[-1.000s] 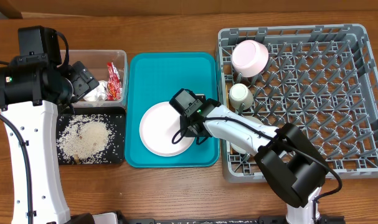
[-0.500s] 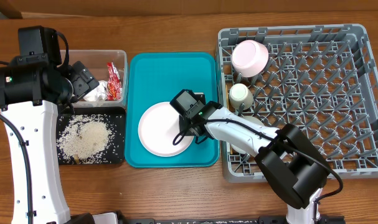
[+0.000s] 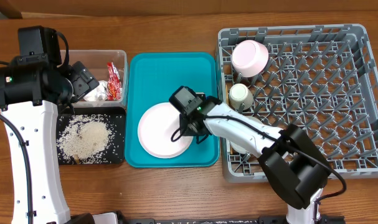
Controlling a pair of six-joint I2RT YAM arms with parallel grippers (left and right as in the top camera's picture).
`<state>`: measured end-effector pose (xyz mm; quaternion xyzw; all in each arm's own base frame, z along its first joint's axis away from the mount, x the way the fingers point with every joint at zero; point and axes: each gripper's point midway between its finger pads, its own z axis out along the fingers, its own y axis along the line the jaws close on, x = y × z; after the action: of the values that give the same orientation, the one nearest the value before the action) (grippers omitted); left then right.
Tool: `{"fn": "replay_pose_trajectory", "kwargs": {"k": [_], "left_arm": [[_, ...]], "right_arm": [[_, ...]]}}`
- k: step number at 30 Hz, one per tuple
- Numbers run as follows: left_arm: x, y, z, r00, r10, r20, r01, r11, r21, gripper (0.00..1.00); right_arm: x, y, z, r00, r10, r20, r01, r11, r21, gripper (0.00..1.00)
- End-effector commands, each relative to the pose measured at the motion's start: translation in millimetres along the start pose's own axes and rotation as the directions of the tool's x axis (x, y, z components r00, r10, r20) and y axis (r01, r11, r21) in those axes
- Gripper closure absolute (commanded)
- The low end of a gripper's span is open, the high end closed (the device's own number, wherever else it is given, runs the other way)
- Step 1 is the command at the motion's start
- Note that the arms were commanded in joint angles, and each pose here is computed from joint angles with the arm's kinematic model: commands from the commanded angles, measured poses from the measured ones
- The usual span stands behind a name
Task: Sort waste into correct bins and load items into the dishwasher
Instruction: 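Carry the tilted pink plate into the gray rack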
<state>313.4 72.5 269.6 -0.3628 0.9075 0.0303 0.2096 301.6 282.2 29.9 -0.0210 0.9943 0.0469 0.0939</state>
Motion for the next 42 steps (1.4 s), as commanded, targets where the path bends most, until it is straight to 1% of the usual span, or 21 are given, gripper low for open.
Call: {"fn": "replay_pose_trajectory", "kwargs": {"k": [1,4,8,11,13,15,17,19,20,22,27,32,38,42], "left_arm": [[-1,0,0,1.0,0.013,0.002,-0.013,1.0,-0.001,0.0],[-1,0,0,1.0,0.013,0.002,-0.013,1.0,-0.001,0.0],[-1,0,0,1.0,0.013,0.002,-0.013,1.0,-0.001,0.0],[-1,0,0,1.0,0.013,0.002,-0.013,1.0,-0.001,0.0],[0,-1,0,1.0,0.013,0.002,-0.013,1.0,-0.001,0.0],[-1,0,0,1.0,0.013,0.002,-0.013,1.0,-0.001,0.0],[-1,0,0,1.0,0.013,0.003,-0.013,1.0,-0.001,0.0],[-1,0,0,1.0,0.013,0.002,-0.013,1.0,-0.001,0.0],[-1,-1,0,1.0,0.013,0.003,-0.013,1.0,-0.001,0.0],[-1,0,0,1.0,0.013,0.003,-0.013,1.0,-0.001,0.0],[-1,0,0,1.0,0.013,0.002,-0.013,1.0,-0.001,0.0],[-1,0,0,1.0,0.013,0.002,-0.013,1.0,-0.001,0.0],[-1,0,0,1.0,0.013,0.002,-0.013,1.0,-0.001,0.0],[-1,0,0,1.0,0.013,0.002,-0.013,1.0,-0.001,0.0]], "right_arm": [[-47,-4,-68,0.982,-0.011,0.188,0.007,1.0,0.022,0.96],[-65,-25,-120,0.954,-0.06,0.292,0.023,0.991,0.129,0.96],[-80,-72,-192,0.896,-0.087,0.435,-0.061,0.947,0.315,0.96],[-82,-120,-242,0.846,-0.144,0.513,-0.147,0.862,0.485,0.96],[-78,-155,-272,0.825,-0.204,0.527,-0.2,0.767,0.61,0.96],[-73,-182,-291,0.828,-0.248,0.503,-0.223,0.678,0.701,0.96],[-68,-205,-302,0.846,-0.267,0.462,-0.229,0.601,0.766,0.96],[-67,-227,-305,0.866,-0.236,0.44,-0.252,0.555,0.793,0.96],[-67,-243,-301,0.883,-0.18,0.434,-0.275,0.55,0.789,0.96],[-65,-257,-296,0.897,-0.13,0.422,-0.291,0.543,0.787,0.96],[-64,-287,-285,0.904,-0.054,0.424,-0.343,0.499,0.796,0.96],[-64,-291,-266,0.903,-0.043,0.427,-0.352,0.497,0.793,0.96],[-58,-294,-238,0.918,-0.048,0.393,-0.322,0.486,0.812,0.96],[-54,-292,-216,0.924,-0.03,0.382,-0.314,0.514,0.798,0.96]]}}
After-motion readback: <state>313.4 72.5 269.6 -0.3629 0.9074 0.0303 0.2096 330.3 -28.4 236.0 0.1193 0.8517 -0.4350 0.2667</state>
